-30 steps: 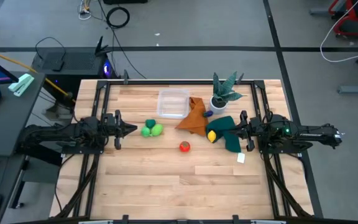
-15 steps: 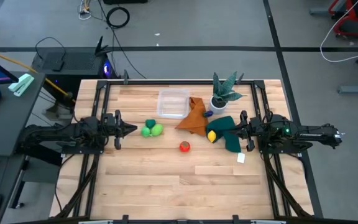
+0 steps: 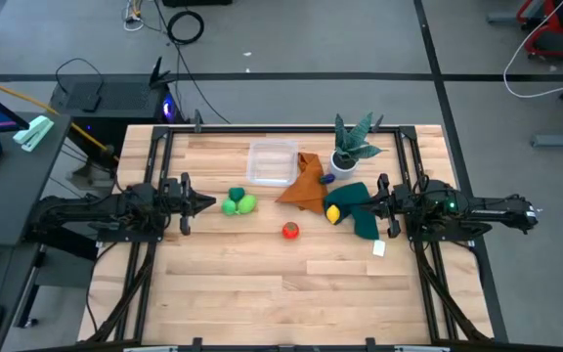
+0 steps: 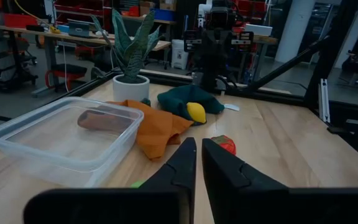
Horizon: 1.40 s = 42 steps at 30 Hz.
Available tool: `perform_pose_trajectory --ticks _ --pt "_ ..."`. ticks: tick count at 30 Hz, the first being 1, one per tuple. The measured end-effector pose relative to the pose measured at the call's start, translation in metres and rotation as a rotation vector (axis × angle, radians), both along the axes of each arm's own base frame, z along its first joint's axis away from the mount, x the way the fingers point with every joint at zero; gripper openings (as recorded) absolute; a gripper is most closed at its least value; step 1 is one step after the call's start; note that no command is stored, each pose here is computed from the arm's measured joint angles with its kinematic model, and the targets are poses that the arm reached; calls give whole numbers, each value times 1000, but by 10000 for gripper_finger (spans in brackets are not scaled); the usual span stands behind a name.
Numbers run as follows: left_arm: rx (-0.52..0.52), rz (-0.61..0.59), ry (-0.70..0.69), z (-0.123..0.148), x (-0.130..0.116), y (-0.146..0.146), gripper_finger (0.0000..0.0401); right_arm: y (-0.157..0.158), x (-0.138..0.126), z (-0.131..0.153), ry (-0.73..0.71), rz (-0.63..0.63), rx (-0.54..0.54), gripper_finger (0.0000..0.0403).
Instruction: Pick and placing Produce into tupperware
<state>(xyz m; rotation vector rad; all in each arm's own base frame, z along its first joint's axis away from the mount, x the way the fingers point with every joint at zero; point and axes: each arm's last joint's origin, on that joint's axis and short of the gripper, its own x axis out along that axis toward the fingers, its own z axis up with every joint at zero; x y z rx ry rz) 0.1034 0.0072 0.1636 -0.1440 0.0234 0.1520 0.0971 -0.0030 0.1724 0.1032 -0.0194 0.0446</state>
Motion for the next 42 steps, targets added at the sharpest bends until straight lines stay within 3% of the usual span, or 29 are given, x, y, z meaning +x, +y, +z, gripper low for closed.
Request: perform_pose_trajectory --ticks 42 --pt "0 0 0 0 0 0 28 0 0 0 0 0 0 0"
